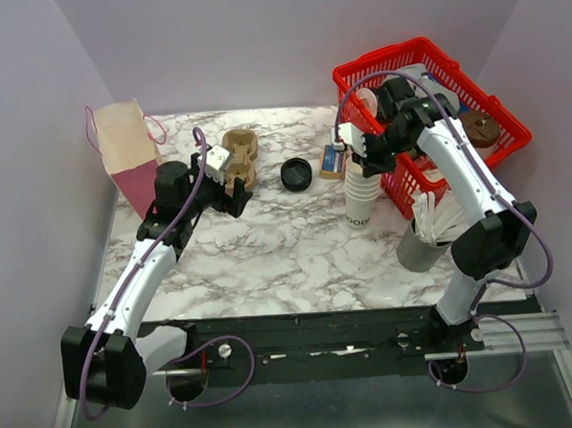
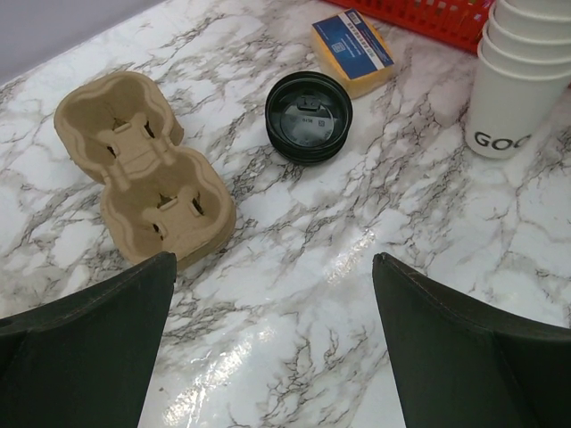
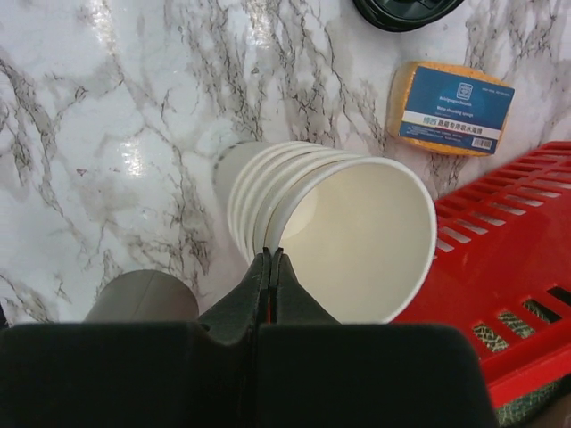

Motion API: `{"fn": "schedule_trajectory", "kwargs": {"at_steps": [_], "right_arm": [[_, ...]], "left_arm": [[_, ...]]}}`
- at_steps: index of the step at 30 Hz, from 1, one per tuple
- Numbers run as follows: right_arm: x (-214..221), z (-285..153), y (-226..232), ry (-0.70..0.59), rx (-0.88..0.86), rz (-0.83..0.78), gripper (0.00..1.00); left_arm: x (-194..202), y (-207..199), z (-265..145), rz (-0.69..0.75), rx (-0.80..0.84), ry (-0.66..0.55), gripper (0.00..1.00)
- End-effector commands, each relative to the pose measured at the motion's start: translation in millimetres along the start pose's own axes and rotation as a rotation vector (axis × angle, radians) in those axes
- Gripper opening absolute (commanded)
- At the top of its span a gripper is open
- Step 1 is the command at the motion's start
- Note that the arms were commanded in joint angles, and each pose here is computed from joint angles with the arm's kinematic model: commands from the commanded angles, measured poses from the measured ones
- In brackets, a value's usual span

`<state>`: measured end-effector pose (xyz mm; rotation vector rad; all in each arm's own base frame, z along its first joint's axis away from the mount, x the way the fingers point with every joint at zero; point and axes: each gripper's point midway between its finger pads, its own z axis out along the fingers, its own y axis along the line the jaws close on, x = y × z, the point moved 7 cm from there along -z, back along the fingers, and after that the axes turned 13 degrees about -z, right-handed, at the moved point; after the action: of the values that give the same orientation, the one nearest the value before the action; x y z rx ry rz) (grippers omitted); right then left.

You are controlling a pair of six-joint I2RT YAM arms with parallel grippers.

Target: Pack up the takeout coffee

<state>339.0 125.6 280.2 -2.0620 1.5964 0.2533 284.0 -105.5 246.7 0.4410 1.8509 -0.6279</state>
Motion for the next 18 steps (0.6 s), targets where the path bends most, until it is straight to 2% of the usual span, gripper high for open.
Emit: {"fn": "schedule_trajectory", "kwargs": {"at_steps": [1, 4, 6, 7, 11, 16, 18], "right_arm": [[-18, -28, 8, -0.027, 0.087, 0.003, 0.01], [-22, -36, 4, -0.036, 0.180, 0.033, 0.01], [-14, -26, 10, -0.019, 0.187, 0.033, 0.01], [-16, -25, 11, -0.025, 0.202, 0.033, 0.01], [-34, -46, -6, -0.108, 0.399, 0.017, 0.01], [-18, -21, 0, -0.023, 0.475, -0.010, 0.01], [-19, -23, -5, -0.031, 0.528, -0.024, 0.01]], "left_arm": [[2, -3, 6, 0.001, 0.044, -0.004, 0.99], [-1, -6, 11, -0.026, 0.053, -0.031, 0.99], [-5, -7, 15, -0.058, 0.060, -0.058, 0.99], [-5, -9, 19, -0.123, 0.064, -0.057, 0.99], [-12, -17, 34, -0.230, 0.093, -0.066, 0.99], [-27, -32, 68, -0.327, 0.167, -0.101, 0.99], [-32, -42, 80, -0.370, 0.219, -0.094, 0.99]]}}
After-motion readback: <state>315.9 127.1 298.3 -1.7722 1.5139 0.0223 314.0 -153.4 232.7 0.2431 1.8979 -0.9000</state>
